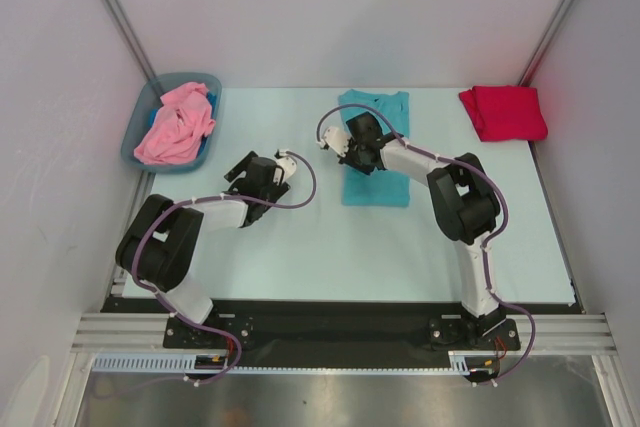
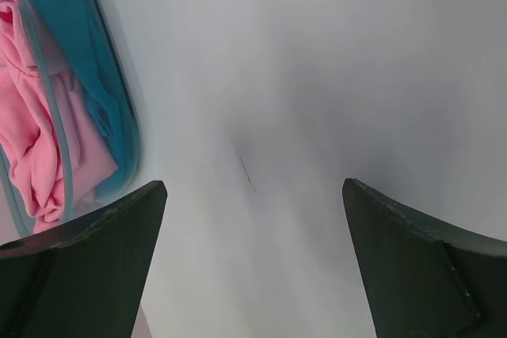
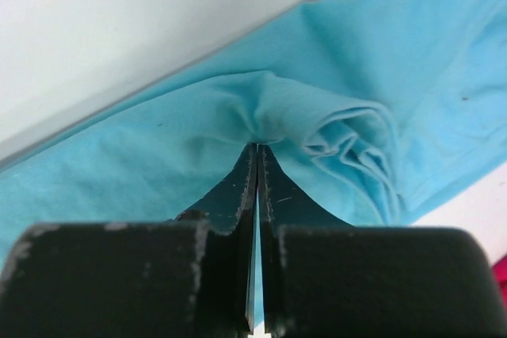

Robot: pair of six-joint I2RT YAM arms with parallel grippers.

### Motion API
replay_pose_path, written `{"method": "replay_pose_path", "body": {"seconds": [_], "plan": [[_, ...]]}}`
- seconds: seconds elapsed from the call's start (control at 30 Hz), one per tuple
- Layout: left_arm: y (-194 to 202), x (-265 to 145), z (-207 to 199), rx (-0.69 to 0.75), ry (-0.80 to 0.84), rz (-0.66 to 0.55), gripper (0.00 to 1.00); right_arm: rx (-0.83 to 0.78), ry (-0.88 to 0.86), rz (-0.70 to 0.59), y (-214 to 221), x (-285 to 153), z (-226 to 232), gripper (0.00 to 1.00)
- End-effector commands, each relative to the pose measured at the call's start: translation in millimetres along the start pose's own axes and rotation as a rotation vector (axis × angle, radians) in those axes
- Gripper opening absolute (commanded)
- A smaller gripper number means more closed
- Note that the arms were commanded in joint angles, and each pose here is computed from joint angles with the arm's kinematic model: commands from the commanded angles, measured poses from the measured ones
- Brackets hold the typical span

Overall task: Fold and stack the t-shirts
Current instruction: Fold the tshirt

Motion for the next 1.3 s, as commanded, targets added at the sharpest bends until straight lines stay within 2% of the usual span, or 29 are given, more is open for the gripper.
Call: {"method": "replay_pose_path", "body": {"seconds": [0.0,0.73,1.13,1.27], "plan": [[-14,1,9,-0.06,-0.037,-0.04,1.0,-0.032,0.111,-0.069,-22,-5,-22,0.0],[-12,-2,10,-0.057,-0.036,-0.044,1.0,-0.081,0.249,-0.121,-21,37,-51,0.0],[-11,0,8,-0.049,-0.028,-0.037,1.0,-0.074,0.299,-0.129,-25,36,-59,0.0],[-9,2,6,-0.043,-0.027,-0.029,1.0,-0.076,0.299,-0.149,-31,20,-57,0.0]]}}
Point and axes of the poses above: each gripper's point midway between its finger pads, its own x axis out along the fingers, its own z axis along the line the jaws close on, y = z × x, the point moved 8 cm from there along -x, back along the fingers, and after that the axes turned 2 degrees about -x, right-handed, at the moved point
